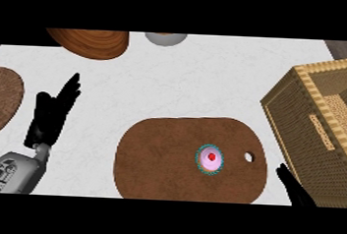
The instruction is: Pick the cupcake from the cutting board and place it in the basket
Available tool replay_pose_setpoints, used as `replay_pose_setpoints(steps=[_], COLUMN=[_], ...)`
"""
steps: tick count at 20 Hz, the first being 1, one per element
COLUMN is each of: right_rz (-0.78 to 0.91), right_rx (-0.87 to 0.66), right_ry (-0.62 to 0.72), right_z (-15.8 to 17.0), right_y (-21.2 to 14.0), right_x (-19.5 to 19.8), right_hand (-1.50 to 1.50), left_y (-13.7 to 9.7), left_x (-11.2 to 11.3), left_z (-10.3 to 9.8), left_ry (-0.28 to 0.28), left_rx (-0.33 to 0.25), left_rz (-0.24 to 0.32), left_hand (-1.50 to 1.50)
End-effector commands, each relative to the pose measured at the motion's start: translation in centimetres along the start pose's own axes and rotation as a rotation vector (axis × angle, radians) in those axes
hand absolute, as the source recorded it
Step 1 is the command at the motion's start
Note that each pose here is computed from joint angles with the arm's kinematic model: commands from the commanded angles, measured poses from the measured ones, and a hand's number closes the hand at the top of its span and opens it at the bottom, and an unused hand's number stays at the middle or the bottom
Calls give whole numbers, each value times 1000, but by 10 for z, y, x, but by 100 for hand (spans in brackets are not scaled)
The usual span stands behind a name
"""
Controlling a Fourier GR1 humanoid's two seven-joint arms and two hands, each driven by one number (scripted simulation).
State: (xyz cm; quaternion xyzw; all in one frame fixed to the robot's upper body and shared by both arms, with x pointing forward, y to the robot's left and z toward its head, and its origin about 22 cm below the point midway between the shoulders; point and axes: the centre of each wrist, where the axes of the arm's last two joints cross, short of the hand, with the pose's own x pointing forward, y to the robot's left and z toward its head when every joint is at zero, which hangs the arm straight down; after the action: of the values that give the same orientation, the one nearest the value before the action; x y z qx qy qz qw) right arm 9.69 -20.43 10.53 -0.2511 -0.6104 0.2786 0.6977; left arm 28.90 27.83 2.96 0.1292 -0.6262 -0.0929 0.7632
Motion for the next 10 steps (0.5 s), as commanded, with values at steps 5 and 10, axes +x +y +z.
replay_pose_setpoints(steps=[5,10], right_rz=[33,39], right_rx=[-177,-166], right_ry=[-23,-24], right_z=[6,-5], right_y=[-19,7], right_x=[41,35], right_hand=[-150,-150], left_y=[18,17], left_x=[-1,5], left_z=[-5,-16], left_ry=[1,11], left_rx=[0,11], left_rz=[8,1], left_hand=[0,0])
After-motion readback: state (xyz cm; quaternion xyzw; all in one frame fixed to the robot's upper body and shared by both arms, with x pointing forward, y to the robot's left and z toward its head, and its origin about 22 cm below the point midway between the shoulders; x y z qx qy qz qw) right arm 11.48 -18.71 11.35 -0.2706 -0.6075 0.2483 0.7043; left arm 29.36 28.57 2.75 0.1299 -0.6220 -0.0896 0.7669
